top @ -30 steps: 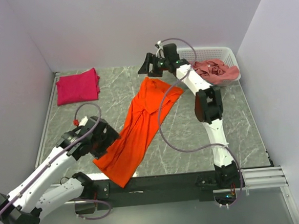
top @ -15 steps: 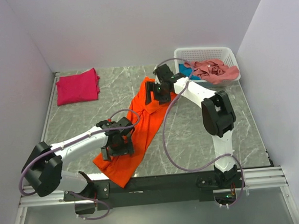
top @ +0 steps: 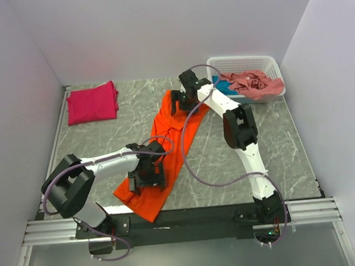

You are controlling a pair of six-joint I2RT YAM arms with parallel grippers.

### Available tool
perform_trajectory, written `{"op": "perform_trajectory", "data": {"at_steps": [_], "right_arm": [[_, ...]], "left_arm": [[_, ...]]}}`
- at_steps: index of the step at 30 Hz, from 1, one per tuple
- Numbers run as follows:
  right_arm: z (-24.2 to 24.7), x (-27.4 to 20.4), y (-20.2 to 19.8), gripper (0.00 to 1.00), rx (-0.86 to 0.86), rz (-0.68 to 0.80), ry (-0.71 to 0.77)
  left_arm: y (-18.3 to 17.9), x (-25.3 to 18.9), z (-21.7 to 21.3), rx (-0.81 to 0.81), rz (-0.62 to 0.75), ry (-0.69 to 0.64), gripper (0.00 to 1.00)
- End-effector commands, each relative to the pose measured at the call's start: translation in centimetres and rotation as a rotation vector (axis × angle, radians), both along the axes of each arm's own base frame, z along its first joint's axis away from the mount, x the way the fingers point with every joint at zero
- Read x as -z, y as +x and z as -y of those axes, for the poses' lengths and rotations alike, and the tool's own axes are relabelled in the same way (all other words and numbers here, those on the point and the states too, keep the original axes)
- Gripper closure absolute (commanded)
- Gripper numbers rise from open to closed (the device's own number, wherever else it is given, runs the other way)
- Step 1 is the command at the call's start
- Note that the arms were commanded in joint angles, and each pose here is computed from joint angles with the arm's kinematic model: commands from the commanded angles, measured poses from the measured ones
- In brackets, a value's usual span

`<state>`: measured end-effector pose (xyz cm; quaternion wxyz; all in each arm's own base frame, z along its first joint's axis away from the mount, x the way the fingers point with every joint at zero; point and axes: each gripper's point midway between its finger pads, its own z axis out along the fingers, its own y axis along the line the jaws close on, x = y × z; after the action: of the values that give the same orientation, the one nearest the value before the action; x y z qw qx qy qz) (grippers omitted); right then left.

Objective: Fold and stack the t-shirts
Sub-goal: Fold the tshirt

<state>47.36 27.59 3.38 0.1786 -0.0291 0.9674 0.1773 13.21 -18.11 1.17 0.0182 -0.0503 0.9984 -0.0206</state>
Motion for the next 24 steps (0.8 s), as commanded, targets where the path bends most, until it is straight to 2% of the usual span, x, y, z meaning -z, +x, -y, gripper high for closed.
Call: {"op": "perform_trajectory", "data": {"at_steps": [1, 2, 6, 7, 10, 14, 19, 21, 22, 24], "right_arm": [[-0.3, 1.2, 3.0, 0.13, -0.024, 0.028, 0.002], [-0.8, 2.6, 3.4, 0.13, -0.039, 0.012, 0.026], [-2.0, 0.2, 8.3, 0.13, -0.006, 0.177, 0.124], [-2.0, -0.9, 9.3, 0.12, 0.023, 0.213, 0.153], [-2.9, -4.0, 12.1, 0.11, 0.057, 0.329, 0.254], [-3.6, -8.3, 15.4, 0.11, 0.101, 0.501, 0.323], [-3.0, -11.4, 15.9, 0.11, 0.113, 0.546, 0.353], [-2.5, -11.3, 15.0, 0.11, 0.1, 0.524, 0.323], [-2.1, -12.9, 14.5, 0.1, 0.082, 0.546, 0.304], [-0.7, -12.3, 13.1, 0.1, 0.075, 0.504, 0.227]], "left_arm": [[1.1, 0.8, 4.1, 0.028, 0.018, -0.135, 0.01], [1.3, 1.0, 4.9, 0.018, 0.011, -0.154, 0.01], [3.9, 0.2, 8.5, 0.008, 0.063, -0.206, 0.01], [5.1, -0.7, 10.4, 0.004, 0.094, -0.255, 0.01], [5.8, -1.4, 13.5, 0.013, 0.097, -0.313, 0.0], [6.2, -0.5, 15.9, 0.016, 0.085, -0.301, 0.01], [7.7, -1.9, 16.6, -0.006, 0.147, -0.251, 0.01], [7.8, -3.3, 16.1, -0.008, 0.164, -0.24, 0.01], [8.0, -4.3, 16.4, -0.001, 0.174, -0.251, 0.01], [7.9, -6.1, 15.5, 0.009, 0.207, -0.228, 0.01]]}}
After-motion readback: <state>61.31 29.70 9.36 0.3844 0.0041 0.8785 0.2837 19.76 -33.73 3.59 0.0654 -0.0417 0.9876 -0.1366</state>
